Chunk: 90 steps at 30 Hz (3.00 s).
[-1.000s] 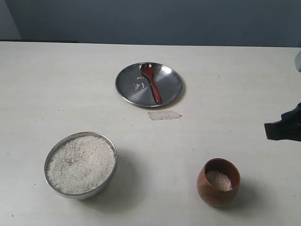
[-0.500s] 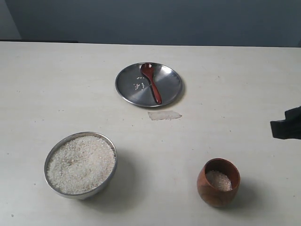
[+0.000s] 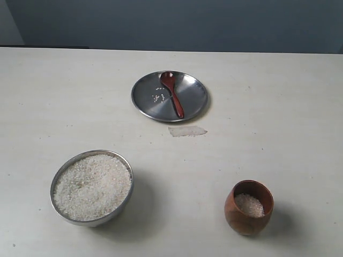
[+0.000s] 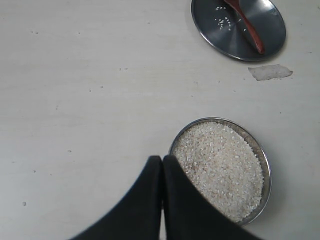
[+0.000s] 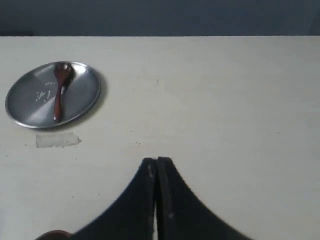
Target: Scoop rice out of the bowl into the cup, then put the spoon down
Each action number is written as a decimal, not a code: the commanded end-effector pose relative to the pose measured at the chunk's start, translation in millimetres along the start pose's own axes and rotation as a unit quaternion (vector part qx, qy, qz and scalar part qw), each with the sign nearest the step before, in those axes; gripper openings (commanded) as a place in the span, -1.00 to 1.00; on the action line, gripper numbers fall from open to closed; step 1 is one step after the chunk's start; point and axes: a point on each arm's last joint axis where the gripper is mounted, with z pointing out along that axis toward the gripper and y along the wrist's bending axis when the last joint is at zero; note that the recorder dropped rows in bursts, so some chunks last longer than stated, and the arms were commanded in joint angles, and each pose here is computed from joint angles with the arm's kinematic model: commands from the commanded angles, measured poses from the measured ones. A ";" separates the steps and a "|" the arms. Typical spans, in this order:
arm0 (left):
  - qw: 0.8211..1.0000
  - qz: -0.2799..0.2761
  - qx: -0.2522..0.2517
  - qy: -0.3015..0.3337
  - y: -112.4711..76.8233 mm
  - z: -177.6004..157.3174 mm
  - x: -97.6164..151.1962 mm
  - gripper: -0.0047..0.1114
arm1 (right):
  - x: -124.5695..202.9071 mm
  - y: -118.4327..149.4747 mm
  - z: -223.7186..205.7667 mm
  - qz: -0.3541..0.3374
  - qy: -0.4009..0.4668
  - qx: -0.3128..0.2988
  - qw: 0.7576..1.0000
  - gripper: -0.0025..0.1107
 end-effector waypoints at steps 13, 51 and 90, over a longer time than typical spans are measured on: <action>1.000 0.002 -0.004 -0.005 0.5 -1.1 -1.5 -0.91 | 30.0 -11.1 -24.4 -0.002 -0.145 0.008 0.989 -0.96; 1.000 0.002 -0.004 -0.005 0.5 -1.1 -1.5 -0.91 | 114.7 -18.7 22.2 -0.004 -0.153 0.041 0.987 -0.96; 1.000 0.002 -0.004 -0.005 0.5 -1.1 -1.5 -0.91 | 113.2 -14.3 21.9 -0.058 -0.161 0.025 0.985 -0.96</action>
